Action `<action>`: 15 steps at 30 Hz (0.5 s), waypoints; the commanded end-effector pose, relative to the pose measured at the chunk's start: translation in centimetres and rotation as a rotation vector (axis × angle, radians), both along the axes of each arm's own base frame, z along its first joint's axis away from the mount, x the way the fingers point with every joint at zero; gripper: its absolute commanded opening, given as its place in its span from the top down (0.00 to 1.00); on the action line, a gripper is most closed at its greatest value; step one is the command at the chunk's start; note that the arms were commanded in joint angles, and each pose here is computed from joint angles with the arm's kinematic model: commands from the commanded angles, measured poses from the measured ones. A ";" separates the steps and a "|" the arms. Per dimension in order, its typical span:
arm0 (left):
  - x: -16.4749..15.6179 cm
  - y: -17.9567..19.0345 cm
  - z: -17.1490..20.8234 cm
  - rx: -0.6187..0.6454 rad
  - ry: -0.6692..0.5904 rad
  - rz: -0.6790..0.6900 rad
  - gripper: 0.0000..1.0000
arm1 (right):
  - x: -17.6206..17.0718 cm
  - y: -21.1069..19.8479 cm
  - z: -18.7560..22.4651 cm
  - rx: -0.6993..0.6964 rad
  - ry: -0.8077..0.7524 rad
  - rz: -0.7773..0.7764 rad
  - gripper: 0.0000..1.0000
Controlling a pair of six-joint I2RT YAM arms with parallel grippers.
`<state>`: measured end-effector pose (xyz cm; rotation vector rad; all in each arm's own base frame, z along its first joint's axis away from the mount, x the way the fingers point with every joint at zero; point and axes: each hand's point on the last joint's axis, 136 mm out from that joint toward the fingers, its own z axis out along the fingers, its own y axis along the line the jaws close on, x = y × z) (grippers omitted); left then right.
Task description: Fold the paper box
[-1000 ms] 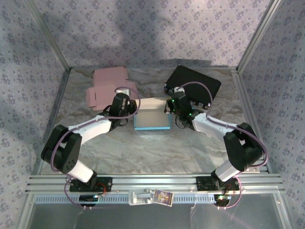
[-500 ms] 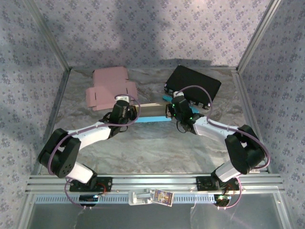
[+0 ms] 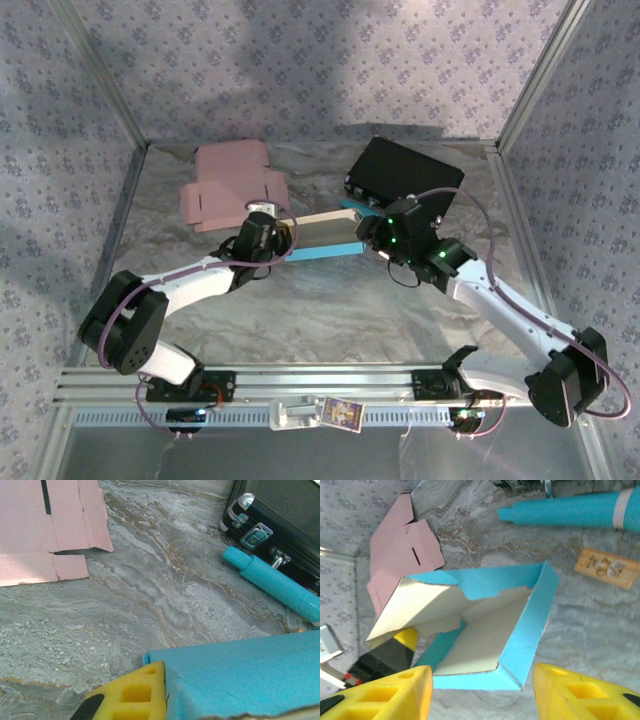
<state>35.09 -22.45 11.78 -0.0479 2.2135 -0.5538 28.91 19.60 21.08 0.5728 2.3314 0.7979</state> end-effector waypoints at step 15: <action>-1.9 0.9 0.2 0.182 -0.012 0.086 1.00 | 5.6 6.6 2.6 0.412 0.356 -0.460 0.43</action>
